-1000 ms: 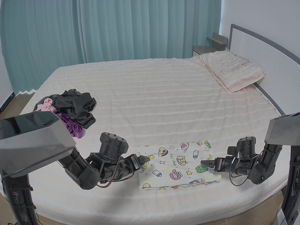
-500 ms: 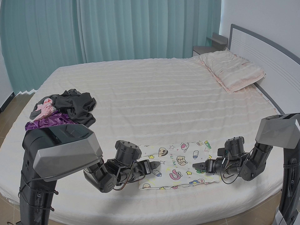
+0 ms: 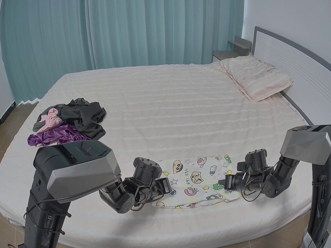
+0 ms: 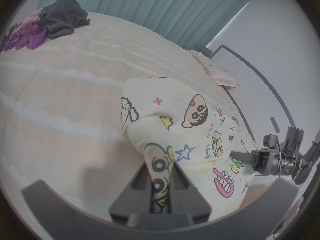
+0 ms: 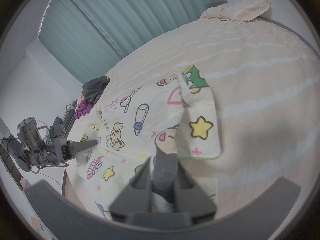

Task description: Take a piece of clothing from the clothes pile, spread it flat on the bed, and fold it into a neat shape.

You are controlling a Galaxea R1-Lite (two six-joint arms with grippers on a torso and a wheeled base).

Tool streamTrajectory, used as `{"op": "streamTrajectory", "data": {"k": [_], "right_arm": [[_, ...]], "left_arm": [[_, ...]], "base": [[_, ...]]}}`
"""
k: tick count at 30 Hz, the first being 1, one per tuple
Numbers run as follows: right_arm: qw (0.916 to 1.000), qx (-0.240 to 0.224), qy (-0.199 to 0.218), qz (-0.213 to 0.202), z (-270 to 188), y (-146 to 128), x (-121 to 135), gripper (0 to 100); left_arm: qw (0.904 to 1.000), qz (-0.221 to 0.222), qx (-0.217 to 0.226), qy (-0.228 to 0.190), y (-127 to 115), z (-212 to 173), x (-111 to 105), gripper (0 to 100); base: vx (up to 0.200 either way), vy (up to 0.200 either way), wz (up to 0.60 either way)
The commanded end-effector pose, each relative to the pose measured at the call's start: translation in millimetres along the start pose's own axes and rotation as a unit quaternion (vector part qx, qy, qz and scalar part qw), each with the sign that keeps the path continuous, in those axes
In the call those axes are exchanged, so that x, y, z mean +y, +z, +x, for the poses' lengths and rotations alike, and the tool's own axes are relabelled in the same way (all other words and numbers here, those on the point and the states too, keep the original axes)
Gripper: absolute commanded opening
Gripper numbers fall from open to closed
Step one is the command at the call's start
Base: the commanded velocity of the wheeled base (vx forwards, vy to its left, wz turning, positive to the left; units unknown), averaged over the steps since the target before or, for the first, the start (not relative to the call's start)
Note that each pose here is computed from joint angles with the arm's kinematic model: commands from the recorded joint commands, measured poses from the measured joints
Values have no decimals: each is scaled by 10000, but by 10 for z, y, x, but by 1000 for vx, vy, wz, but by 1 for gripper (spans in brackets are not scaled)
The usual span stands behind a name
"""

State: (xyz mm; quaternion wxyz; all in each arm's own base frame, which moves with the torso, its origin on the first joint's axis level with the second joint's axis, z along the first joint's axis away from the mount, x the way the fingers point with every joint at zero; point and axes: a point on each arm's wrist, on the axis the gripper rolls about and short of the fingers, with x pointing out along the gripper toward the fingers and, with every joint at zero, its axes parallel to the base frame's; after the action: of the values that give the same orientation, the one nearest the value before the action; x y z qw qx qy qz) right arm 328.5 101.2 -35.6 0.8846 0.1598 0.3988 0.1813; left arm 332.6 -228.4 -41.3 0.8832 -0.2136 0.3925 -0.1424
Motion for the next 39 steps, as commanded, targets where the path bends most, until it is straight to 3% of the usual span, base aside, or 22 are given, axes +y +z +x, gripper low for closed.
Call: {"op": "streamTrajectory", "data": {"k": [1, 12, 39], "right_arm": [[10000, -9, -2, -4, -1, 2, 2, 0], [10000, -45, -13, 11, -5, 17, 8, 0], [9997, -104, 157, -135, -61, 35, 176, 0]], "left_arm": [[9998, -46, -117, 129, -12, -27, -23, 0], [9989, -379, -260, 109, 120, -152, -80, 0], [9975, -620, -116, 332, 79, -382, 45, 0]], "base": [[0, 0, 0], [0, 0, 0], [0, 200, 0]]}}
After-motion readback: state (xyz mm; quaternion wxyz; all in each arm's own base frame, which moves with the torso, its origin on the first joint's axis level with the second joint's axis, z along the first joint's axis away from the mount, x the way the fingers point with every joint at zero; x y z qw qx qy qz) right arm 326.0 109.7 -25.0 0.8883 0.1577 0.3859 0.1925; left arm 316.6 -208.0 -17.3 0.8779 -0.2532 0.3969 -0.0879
